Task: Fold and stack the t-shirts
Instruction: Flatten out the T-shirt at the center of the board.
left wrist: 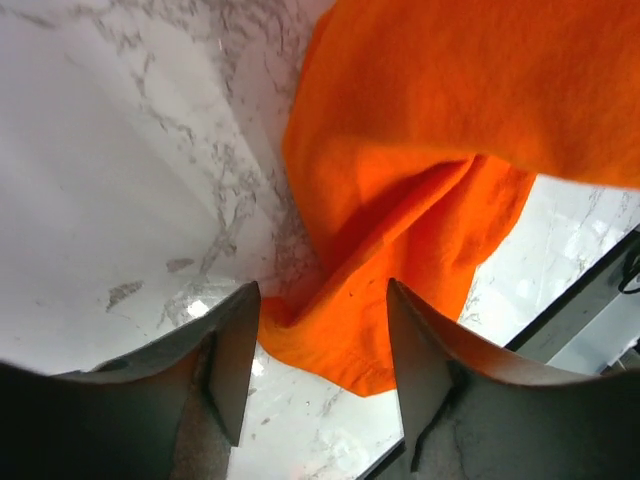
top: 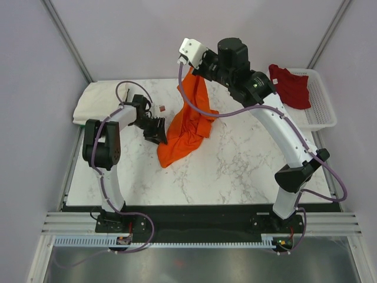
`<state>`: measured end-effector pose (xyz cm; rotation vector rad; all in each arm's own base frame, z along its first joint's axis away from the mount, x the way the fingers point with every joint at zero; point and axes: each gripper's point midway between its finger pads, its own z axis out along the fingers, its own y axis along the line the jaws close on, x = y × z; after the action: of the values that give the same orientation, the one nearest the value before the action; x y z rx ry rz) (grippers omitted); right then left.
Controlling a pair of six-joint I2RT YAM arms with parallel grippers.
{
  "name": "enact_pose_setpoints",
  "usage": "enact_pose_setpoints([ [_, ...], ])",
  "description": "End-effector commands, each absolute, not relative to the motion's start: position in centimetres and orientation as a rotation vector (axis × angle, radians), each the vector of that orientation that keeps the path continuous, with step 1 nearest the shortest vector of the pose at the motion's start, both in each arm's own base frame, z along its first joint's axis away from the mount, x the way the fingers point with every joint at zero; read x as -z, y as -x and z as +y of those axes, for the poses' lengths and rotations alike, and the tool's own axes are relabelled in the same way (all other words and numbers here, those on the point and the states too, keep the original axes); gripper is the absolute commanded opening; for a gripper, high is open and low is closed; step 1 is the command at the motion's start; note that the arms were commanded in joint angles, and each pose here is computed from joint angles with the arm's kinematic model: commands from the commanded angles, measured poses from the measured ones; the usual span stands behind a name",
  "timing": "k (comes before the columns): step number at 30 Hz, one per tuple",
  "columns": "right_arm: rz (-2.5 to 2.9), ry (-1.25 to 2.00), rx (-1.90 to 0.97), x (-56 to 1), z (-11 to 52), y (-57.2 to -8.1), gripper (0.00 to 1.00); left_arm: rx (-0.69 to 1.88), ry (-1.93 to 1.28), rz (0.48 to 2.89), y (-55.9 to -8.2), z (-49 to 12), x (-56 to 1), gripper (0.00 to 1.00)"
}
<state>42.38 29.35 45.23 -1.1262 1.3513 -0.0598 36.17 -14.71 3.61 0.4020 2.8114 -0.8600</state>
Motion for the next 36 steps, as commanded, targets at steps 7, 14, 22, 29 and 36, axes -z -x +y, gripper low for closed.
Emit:
enact_pose_setpoints([
  [7,1.317,1.068,0.095,-46.8,29.2,-44.0,0.0,0.892,-0.565,2.69,-33.8,-16.2,-8.2,0.02],
  [14,1.325,0.986,0.169,-47.2,27.7,-47.9,0.0,0.975,-0.738,2.505,-29.5,-19.1,-17.1,0.02],
  [22,1.336,0.914,0.226,-46.9,25.9,-51.7,0.0,1.059,-1.036,2.589,-20.6,-21.7,-13.4,0.26],
  [29,1.364,0.87,0.261,-46.8,23.4,-53.0,0.0,0.813,-1.024,2.555,-24.0,-21.3,-13.6,0.51],
  [36,1.382,0.876,0.257,-46.2,23.3,-52.8,0.0,0.411,-0.997,2.559,-29.7,-18.6,-10.3,0.53],
])
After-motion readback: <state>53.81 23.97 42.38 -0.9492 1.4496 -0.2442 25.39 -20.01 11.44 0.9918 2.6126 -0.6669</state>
